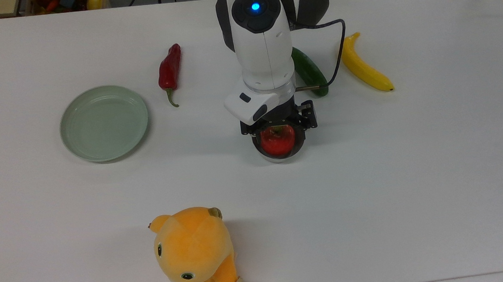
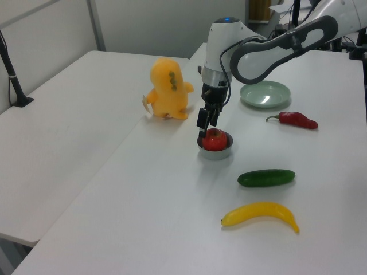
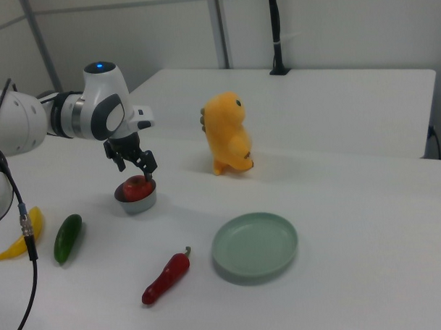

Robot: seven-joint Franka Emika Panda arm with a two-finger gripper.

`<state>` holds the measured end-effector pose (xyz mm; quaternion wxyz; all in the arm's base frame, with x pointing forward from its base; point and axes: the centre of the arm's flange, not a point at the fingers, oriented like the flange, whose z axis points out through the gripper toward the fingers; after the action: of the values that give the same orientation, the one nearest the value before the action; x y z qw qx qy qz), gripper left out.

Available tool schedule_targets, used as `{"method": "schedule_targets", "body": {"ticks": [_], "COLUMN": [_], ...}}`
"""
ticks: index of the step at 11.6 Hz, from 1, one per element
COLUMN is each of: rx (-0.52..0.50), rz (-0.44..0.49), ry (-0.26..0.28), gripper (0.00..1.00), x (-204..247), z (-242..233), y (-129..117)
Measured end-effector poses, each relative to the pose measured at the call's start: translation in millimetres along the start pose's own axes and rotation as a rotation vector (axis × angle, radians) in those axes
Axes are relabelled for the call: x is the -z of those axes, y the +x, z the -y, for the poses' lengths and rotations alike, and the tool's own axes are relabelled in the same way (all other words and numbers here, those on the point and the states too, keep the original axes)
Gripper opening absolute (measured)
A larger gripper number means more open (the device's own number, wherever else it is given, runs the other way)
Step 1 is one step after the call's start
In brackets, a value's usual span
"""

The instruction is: Put the red apple in the bowl

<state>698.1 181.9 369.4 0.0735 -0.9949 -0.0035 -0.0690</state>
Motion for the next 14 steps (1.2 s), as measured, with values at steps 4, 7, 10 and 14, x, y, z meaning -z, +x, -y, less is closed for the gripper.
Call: {"method": "schedule_targets", "body": {"ticks": [4, 7, 10, 14], "rx": [0.008, 0.013, -0.044, -0.128], "rz": [0.013, 0.097, 0.126, 0.132], "ry": [-0.008, -0.047, -0.094, -0.117], "gripper": [1.0, 1.0, 1.0, 1.0], "x": [37, 123, 224, 314], "z": [5, 7, -26, -72], "y": [-4, -31, -65, -113]}}
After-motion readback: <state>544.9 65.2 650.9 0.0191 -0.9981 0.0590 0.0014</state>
